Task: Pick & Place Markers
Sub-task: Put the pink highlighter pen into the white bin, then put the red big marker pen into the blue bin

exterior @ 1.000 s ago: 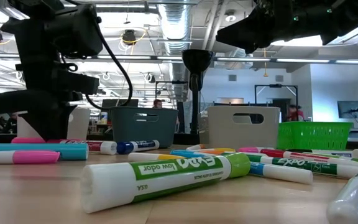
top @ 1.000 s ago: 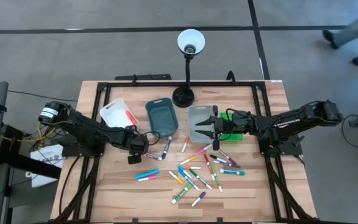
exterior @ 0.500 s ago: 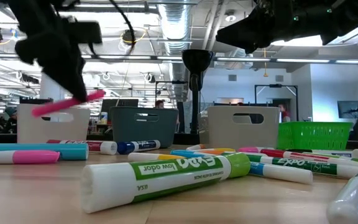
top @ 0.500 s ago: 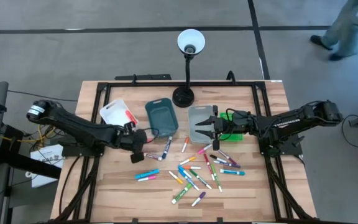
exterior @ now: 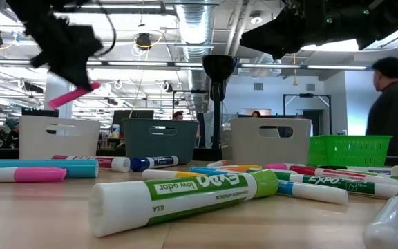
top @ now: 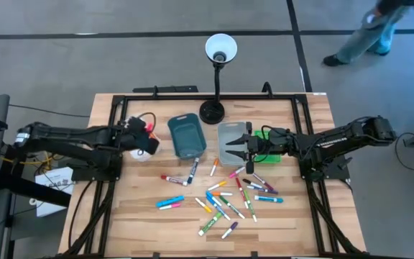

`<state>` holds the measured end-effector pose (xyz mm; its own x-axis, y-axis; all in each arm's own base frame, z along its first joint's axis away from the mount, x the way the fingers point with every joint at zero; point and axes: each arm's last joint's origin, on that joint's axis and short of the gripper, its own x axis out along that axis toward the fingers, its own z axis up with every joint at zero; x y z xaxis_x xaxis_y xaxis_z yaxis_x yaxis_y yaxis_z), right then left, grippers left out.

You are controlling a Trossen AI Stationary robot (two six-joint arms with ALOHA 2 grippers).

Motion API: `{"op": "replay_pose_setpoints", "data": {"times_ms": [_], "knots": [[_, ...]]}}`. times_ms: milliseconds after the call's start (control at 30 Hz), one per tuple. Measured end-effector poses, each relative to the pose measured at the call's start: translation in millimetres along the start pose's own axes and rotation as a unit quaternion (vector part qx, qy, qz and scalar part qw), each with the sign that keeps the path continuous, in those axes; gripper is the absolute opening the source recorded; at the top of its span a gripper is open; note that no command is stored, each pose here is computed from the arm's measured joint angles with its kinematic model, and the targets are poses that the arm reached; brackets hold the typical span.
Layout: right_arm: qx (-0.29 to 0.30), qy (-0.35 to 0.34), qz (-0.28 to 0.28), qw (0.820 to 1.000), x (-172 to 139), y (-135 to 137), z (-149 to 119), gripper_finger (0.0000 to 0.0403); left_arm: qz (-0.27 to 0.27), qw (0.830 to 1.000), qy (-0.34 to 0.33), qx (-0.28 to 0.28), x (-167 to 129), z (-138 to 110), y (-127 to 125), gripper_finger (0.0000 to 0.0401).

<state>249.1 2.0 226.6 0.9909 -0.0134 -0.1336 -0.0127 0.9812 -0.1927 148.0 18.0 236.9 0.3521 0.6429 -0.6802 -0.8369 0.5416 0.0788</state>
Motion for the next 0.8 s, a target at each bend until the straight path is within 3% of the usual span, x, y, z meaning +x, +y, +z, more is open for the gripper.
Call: {"op": "replay_pose_setpoints", "data": {"times_ms": [267, 500, 633, 800], "knots": [[0.0, 0.0, 0.0, 1.0, 0.0, 0.0, 0.0, 0.0113, 0.073, 0.986, 0.121, -0.089, 45.9, -34.2, 27.4, 0.0067], [-0.008, 0.0, 0.0, 1.0, 0.0, 0.0, 0.0, 0.0113, 0.089, 0.983, 0.137, -0.086, 57.1, -42.5, 35.3, 0.0097], [-0.021, 0.0, 0.0, 1.0, 0.0, 0.0, 0.1, 0.0113, 0.055, 0.984, 0.147, -0.082, 58.2, -40.9, 32.2, 0.0123], [-0.022, 0.0, 0.0, 1.0, 0.0, 0.0, 0.0, 0.0113, -0.043, 0.985, 0.158, -0.056, 61.0, -36.3, 18.5, 0.0137]]}}
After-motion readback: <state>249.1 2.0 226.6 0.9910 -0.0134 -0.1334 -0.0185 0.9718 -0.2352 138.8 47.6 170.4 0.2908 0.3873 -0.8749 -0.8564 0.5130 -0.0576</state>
